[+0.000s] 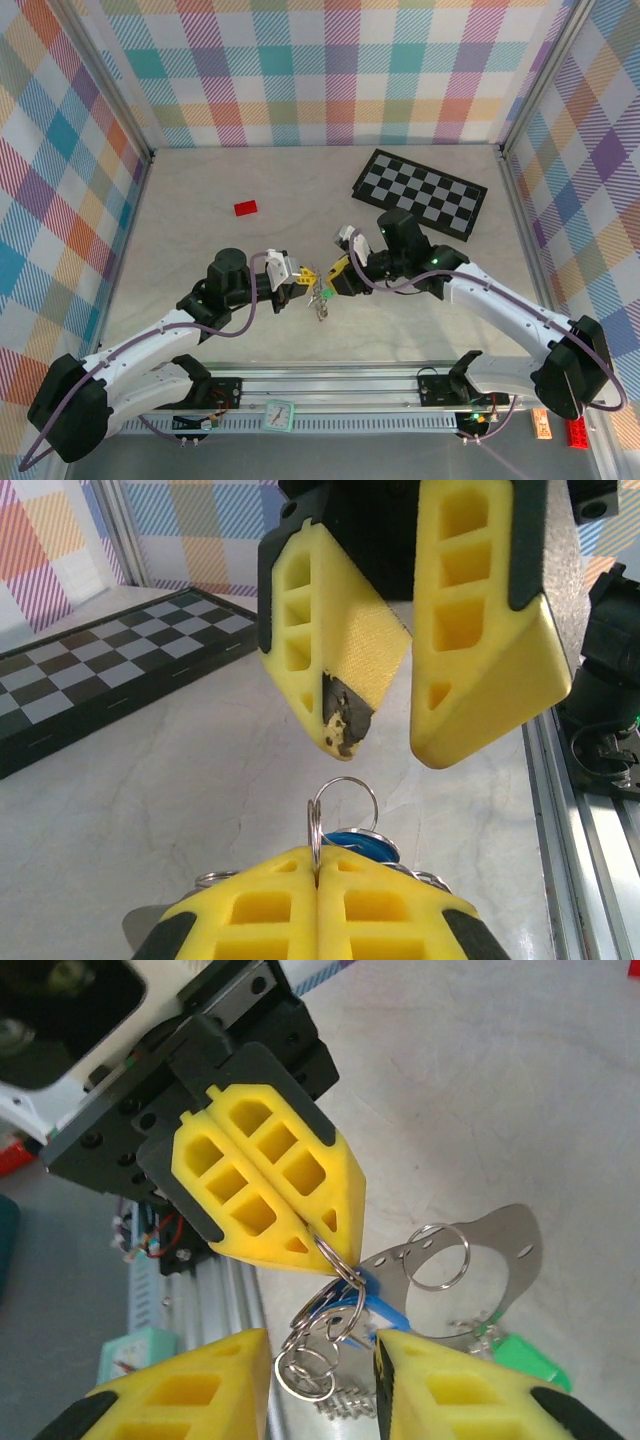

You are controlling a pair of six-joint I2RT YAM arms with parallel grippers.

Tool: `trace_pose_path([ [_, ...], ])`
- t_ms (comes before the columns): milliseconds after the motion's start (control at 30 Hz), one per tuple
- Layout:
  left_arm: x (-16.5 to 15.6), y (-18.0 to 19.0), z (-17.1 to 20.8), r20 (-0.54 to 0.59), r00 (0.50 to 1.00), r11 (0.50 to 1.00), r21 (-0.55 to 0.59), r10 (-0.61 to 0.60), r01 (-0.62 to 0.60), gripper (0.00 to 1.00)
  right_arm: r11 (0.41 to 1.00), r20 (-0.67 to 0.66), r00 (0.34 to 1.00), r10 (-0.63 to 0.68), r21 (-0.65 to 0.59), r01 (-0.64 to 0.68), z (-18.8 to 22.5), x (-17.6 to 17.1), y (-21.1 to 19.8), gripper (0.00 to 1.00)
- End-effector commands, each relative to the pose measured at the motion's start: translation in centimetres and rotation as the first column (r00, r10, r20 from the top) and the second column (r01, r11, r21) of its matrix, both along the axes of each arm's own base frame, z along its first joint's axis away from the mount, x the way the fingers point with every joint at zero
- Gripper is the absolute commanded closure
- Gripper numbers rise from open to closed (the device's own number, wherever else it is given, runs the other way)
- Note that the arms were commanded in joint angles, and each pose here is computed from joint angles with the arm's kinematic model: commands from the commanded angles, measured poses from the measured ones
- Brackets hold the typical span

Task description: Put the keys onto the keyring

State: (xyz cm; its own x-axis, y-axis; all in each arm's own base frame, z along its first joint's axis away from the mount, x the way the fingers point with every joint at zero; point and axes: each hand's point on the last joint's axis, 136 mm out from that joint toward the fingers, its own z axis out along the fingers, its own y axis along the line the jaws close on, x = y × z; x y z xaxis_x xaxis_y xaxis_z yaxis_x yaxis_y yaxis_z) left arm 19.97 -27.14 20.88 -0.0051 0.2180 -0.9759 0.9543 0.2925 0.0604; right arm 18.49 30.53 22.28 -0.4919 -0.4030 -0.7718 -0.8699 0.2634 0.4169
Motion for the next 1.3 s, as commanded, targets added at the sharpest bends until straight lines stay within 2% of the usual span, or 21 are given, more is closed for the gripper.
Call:
trace_pose_path([
  [0,-0.2,-0.2,1.2,0.045,0.999,0.999,-0.042,-0.006,0.008,1.00,0.997,-0.170,0.982,-0.076,-0.009,0.076,1.1,0.1,0.3,0.69],
  [133,-0.2,-0.2,1.2,0.046,0.999,0.999,-0.042,-0.006,0.008,1.00,0.995,-0.217,0.971,-0.097,-0.025,0.094,0.7,0.1,0.4,0.72],
  [500,-0.1,-0.1,1.2,0.047,0.999,0.999,-0.041,-0.003,0.005,1.00,0.995,-0.236,0.967,-0.098,-0.031,0.093,0.2,0.7,1.0,0.77],
  [767,-0.1,-0.1,1.2,0.053,0.999,0.999,-0.042,0.001,0.001,1.00,0.997,-0.233,0.969,-0.082,-0.031,0.077,0.0,0.9,1.3,0.92],
  [1000,-0.3,-0.2,1.7,0.070,0.998,0.998,-0.061,-0.008,0.012,1.00,0.995,-0.259,0.962,-0.090,-0.057,0.078,-1.7,1.1,1.3,0.99],
  [1267,-0.2,-0.3,1.7,0.075,0.997,0.998,-0.063,-0.012,0.017,1.00,0.998,-0.298,0.953,-0.061,-0.040,0.052,-2.1,1.4,2.1,0.98],
])
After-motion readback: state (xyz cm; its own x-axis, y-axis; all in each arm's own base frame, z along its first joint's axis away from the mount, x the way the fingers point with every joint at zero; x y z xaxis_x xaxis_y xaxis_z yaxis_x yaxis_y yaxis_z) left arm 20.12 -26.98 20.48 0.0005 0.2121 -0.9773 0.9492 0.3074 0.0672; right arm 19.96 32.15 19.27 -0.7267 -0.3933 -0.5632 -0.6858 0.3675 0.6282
